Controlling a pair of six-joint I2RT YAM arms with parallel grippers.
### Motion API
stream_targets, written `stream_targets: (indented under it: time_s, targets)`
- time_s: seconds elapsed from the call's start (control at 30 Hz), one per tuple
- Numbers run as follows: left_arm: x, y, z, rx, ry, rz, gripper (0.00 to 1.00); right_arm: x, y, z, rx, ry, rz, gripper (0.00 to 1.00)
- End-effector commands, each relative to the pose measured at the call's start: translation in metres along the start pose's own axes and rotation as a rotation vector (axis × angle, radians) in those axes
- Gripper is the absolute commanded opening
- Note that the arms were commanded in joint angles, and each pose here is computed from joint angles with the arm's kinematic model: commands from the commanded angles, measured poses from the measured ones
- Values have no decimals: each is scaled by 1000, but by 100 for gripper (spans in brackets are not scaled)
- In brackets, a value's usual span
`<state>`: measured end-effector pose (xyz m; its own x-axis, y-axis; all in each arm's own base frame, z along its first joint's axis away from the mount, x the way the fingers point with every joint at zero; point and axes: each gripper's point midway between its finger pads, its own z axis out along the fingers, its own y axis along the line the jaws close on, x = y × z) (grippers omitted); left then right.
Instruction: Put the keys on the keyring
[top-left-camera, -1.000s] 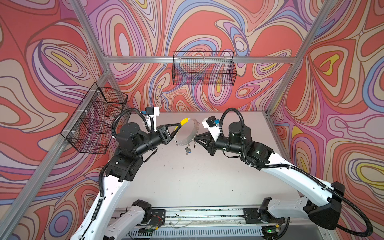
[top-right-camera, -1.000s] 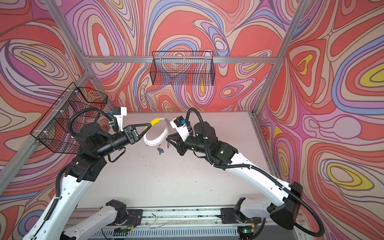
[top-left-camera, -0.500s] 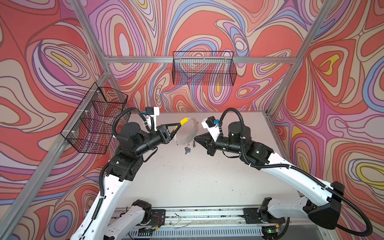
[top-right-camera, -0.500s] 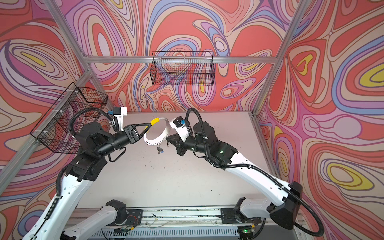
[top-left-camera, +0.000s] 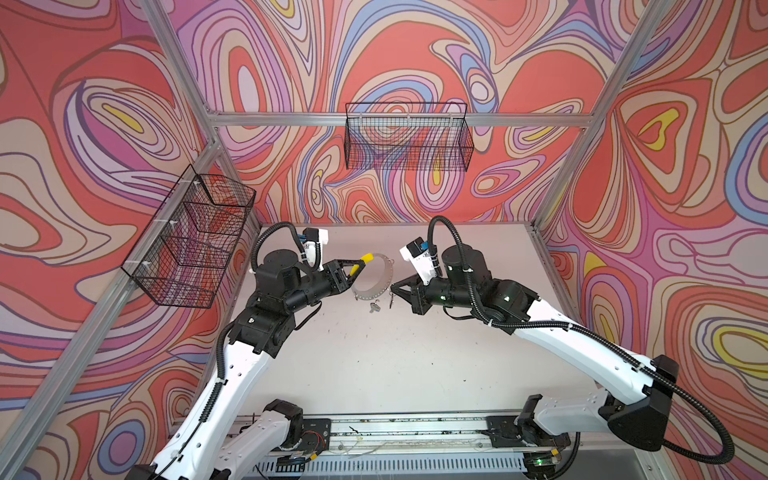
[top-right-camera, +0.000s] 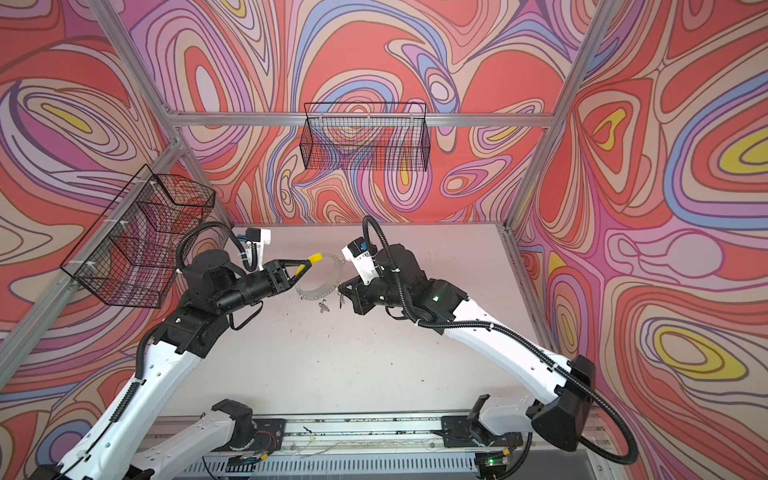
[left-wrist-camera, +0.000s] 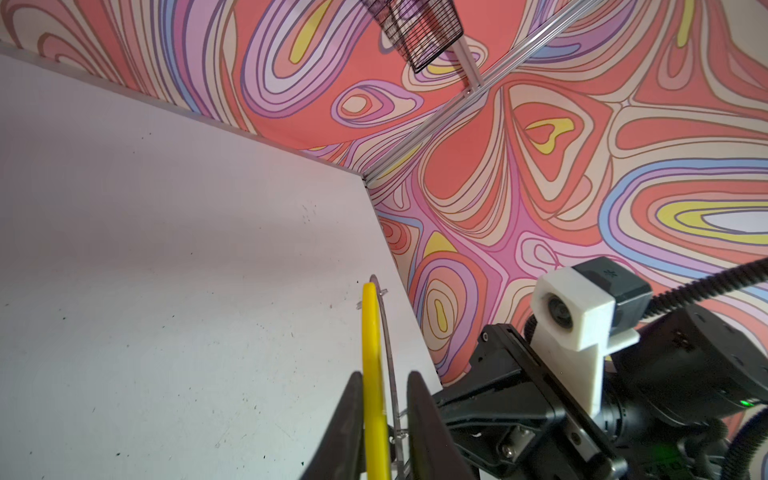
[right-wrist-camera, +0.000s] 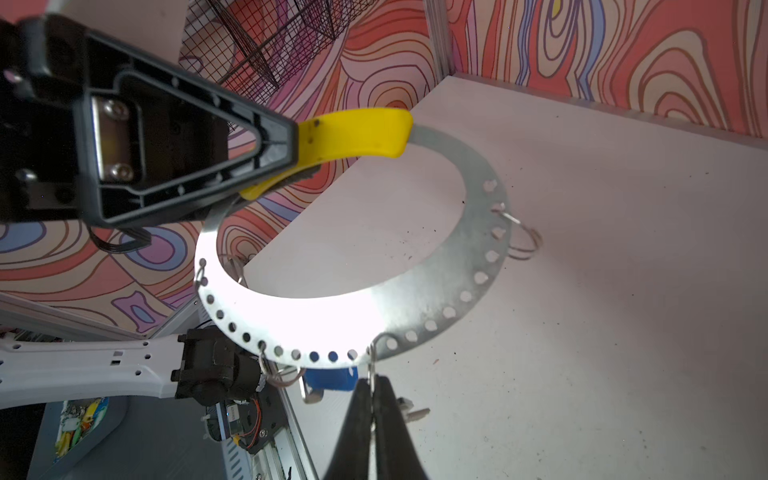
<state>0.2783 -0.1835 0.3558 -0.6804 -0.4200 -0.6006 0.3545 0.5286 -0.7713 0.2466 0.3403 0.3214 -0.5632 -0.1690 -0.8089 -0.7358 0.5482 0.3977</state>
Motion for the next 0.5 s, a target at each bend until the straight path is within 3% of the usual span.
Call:
stream_targets:
  time_s: [0.0,0.13,0.27,0.47]
  targets:
    - [4,9,0,-11,10,-26,41,-15,7,-6,-22,-23,79,0]
    - [15,38,-5,-114,36,-89,52,-9,1,4,-27,13,163,0]
    - [27,59,-11,-190,76,-122,53,3,-16,17,13,62,259,0]
    - [37,67,-20,-263,136,-83,54,7,-35,30,63,83,359,0]
